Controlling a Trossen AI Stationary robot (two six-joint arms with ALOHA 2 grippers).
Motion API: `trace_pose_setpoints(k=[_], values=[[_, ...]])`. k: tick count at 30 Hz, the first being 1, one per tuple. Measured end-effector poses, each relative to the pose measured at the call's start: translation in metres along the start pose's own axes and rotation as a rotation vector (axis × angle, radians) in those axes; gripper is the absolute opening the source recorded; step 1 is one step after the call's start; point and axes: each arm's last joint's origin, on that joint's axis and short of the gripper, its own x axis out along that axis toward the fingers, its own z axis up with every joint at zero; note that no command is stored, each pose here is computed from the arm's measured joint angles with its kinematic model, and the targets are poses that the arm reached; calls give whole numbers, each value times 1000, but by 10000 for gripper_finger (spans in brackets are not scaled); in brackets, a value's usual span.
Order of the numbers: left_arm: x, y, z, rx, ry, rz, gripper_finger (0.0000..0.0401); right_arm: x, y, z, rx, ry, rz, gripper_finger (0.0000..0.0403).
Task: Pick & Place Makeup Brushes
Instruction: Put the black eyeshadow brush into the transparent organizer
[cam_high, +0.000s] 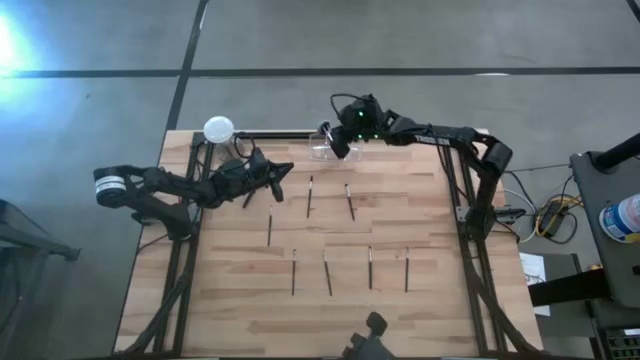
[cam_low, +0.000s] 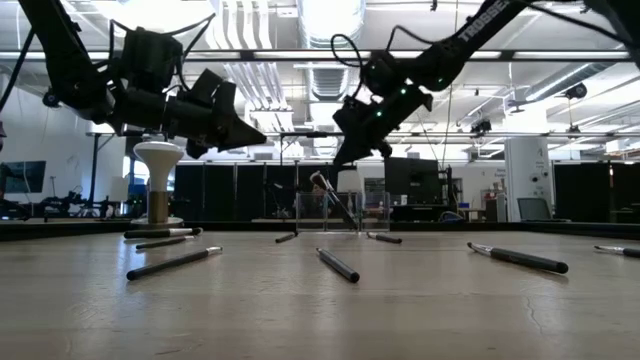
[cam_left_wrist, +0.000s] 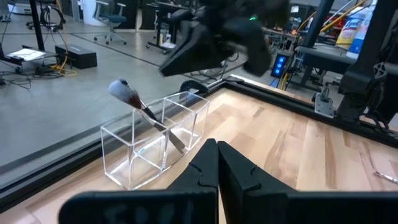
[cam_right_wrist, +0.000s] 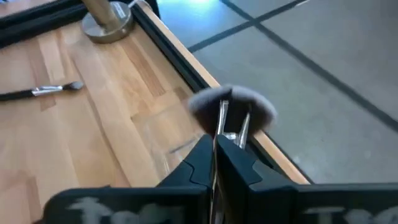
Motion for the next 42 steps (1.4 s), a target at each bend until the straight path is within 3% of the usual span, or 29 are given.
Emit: trace_pose_setpoints(k=[6,12,17,27,36,42], values=[[0,0,-1,3,15,3,0,-31,25,-30,-22,10,-51,8],[0,0,-2,6,20,2,0,-82,53,-70,28,-28,-108,8],[0,0,-2,3,22,-2,0,-131,82,-108,130,-38,-128,8],[1,0,-1,2,20,-10,0,-200,128,-190,419,134,-193,8],[2,-1,2,2,10,-13,0,-221,166,-238,692,352,-206,16],[2,-1,2,2,12,-13,0,-218,180,-256,790,466,-282,65]])
